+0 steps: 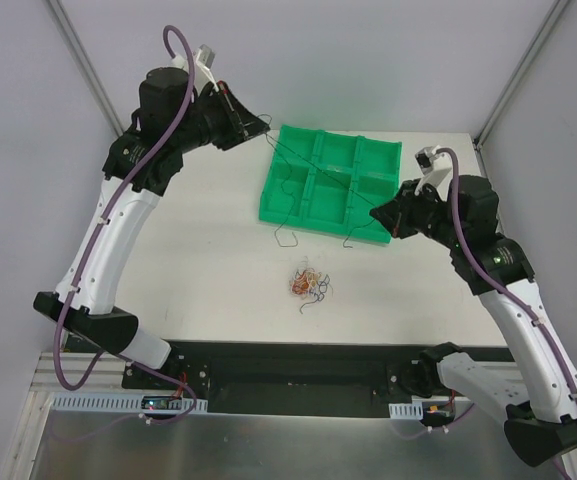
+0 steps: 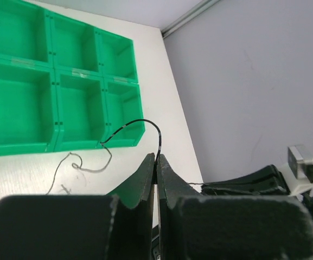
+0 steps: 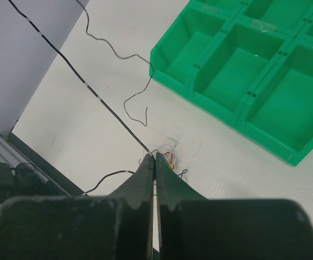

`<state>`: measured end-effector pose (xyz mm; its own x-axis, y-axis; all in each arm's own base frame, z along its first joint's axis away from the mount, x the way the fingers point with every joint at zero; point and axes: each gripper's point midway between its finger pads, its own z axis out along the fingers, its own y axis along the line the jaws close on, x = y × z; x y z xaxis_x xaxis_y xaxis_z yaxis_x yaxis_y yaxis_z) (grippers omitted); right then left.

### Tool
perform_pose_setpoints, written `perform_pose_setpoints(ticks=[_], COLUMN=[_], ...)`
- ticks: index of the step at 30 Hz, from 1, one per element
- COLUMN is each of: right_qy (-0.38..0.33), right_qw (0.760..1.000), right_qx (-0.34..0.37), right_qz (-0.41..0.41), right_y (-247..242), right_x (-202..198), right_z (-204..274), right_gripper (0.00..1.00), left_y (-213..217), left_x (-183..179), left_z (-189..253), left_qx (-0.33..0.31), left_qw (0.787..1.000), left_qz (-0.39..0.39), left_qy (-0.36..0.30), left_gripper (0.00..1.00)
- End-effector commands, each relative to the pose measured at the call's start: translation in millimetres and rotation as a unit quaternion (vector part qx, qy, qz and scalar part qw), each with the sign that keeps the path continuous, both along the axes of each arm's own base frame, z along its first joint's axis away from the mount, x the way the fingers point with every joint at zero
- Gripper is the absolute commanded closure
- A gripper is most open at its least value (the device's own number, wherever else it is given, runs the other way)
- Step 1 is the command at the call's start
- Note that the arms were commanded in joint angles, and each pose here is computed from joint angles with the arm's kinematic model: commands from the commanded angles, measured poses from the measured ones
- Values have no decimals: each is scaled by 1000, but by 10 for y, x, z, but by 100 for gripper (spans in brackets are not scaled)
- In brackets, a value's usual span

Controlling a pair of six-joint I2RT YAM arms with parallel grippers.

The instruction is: Untangle the cables

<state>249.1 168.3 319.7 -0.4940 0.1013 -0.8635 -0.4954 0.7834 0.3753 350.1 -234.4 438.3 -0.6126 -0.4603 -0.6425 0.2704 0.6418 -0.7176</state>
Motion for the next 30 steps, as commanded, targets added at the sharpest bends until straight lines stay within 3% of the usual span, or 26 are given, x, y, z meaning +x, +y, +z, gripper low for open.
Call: perform_pose_setpoints(ticks=[1, 4, 8, 12, 19, 23, 26, 30], right_qy=[21, 24, 46, 45, -39, -37, -59, -42], right_qw=[998, 999, 998, 994, 984, 983, 968, 954], right_qx=[-53, -25, -15, -9, 39, 102, 177, 220], right_qz=[-21, 37, 49, 100, 167, 150, 170, 199], right_y=[-183, 45, 170, 306, 573, 709, 868, 1040], right_x=[-45, -60, 28, 11, 126, 340, 408, 513], right_z=[-227, -141, -170, -71, 840, 1260, 1609, 1664], right_gripper=[100, 100, 96, 50, 4, 2, 2, 1], left_y=[128, -13, -127, -280, -477, -518, -548, -614], left_x=[-33, -99, -143, -202, -308, -369, -434, -545], left_z=[697, 818, 885, 921, 873, 850, 819, 802], left_qx=[-14, -35, -52, -69, -90, -92, -92, -92], left_qw=[993, 991, 986, 980, 968, 962, 958, 951], left_qz=[4, -41, -78, -132, -211, -236, -255, -281], left_qy=[-116, -126, -135, -130, -102, -97, -93, -92], left_gripper=[100, 100, 100, 100, 100, 100, 100, 100])
